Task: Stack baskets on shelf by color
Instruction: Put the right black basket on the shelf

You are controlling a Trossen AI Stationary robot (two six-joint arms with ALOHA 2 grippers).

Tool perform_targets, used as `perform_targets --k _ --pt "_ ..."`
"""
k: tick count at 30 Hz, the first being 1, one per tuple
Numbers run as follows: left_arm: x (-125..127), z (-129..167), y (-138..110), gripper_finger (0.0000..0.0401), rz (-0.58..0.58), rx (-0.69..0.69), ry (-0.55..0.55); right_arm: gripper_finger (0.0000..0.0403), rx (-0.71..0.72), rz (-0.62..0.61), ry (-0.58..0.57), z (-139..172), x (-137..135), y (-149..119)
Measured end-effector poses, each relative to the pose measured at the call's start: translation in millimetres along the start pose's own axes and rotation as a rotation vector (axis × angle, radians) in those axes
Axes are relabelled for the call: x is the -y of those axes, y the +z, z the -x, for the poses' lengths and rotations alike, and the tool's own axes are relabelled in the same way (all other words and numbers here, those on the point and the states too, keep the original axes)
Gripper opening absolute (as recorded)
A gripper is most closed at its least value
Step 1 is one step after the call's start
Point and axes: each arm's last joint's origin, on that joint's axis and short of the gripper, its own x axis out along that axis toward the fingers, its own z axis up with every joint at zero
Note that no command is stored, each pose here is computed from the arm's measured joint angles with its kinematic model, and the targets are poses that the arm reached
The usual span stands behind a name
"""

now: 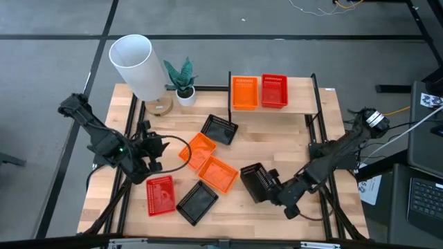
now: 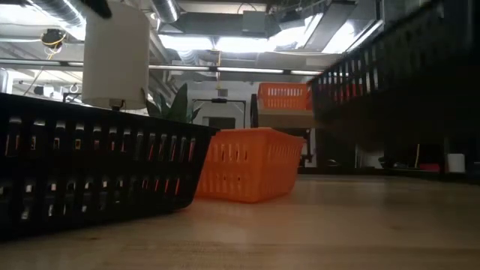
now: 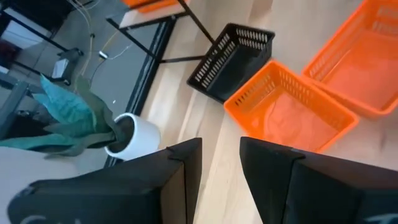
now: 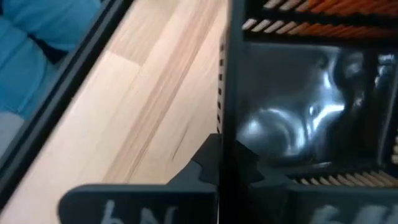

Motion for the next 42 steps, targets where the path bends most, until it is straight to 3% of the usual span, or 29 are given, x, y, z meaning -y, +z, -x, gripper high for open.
perform_targets --k 5,9,15,20,23,25,34,42 --pt "17 -26 -37 0.0102 0.015 0.029 0.02 0.0001 0.038 0.003 -0.176 41 -3 12" --pt "26 -42 -60 0.0102 0.073 0.07 0.011 0.0 0.096 -0.075 -0.469 77 6 21" --pt "35 -60 -83 0.0102 0.141 0.135 0.049 0.0 0.157 -0.08 -0.858 125 24 30" --pt "40 -68 -93 0.0102 0.156 0.17 0.059 0.0 0.094 -0.088 -1.027 157 49 36" --pt "41 -69 -95 0.0102 0.158 0.183 0.077 0.0 0.023 -0.181 -1.097 176 70 34" --pt "41 -70 -96 0.0102 0.155 0.182 0.078 0.0 0.022 -0.27 -1.117 186 86 34" --pt "41 -70 -96 0.0102 0.157 0.182 0.081 0.0 -0.163 -0.626 -0.988 211 137 -1" --pt "36 -75 -95 0.0102 0.172 0.167 0.119 0.0 -0.349 -0.572 -0.888 215 162 -12"
